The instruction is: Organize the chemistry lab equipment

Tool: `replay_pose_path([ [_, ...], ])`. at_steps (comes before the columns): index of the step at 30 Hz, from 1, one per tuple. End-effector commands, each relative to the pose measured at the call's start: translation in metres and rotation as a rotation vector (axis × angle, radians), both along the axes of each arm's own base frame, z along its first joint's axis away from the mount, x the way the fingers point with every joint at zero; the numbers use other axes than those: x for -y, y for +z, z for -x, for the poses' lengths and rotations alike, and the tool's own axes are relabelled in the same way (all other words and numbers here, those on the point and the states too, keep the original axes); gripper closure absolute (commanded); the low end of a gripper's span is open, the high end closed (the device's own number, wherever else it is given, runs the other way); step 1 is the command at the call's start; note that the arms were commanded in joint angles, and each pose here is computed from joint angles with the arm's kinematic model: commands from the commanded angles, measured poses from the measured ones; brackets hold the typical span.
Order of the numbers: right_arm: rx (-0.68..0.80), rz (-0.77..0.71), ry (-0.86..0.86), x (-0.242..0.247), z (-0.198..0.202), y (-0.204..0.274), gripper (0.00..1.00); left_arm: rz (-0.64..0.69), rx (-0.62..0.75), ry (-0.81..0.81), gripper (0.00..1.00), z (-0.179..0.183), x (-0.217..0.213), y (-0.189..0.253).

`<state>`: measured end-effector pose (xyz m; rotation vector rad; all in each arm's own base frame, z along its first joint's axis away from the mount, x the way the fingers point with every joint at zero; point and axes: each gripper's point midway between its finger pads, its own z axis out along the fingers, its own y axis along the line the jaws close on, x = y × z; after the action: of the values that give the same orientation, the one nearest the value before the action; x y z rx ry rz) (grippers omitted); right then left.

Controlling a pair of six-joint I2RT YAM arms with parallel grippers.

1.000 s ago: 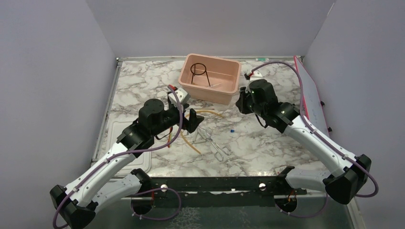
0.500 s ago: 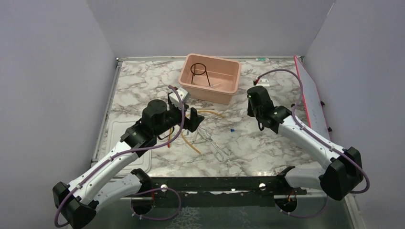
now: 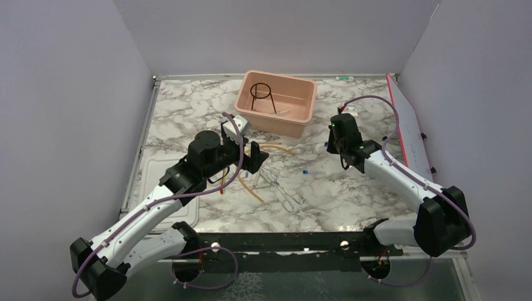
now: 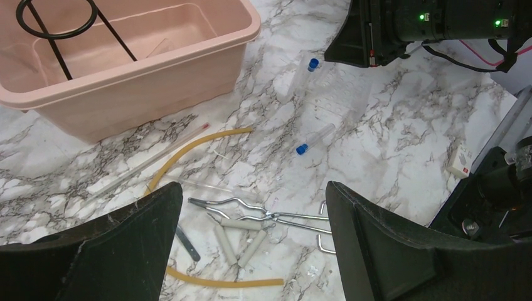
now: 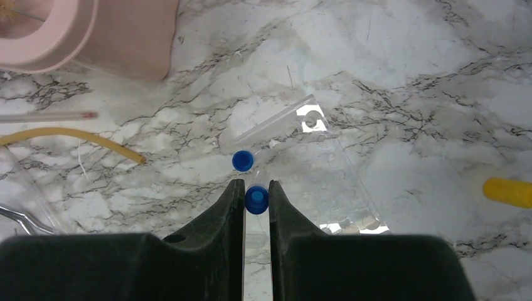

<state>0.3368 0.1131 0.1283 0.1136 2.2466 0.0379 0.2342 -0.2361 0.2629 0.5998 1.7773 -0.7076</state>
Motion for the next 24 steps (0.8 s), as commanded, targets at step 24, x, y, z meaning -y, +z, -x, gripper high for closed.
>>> replay_pose_path([
  [24,-0.002,0.04,-0.001,0.006,-0.003,-0.016,0.94,0.006,0.009,0.009,0.13,-0.004,0.002,0.001],
])
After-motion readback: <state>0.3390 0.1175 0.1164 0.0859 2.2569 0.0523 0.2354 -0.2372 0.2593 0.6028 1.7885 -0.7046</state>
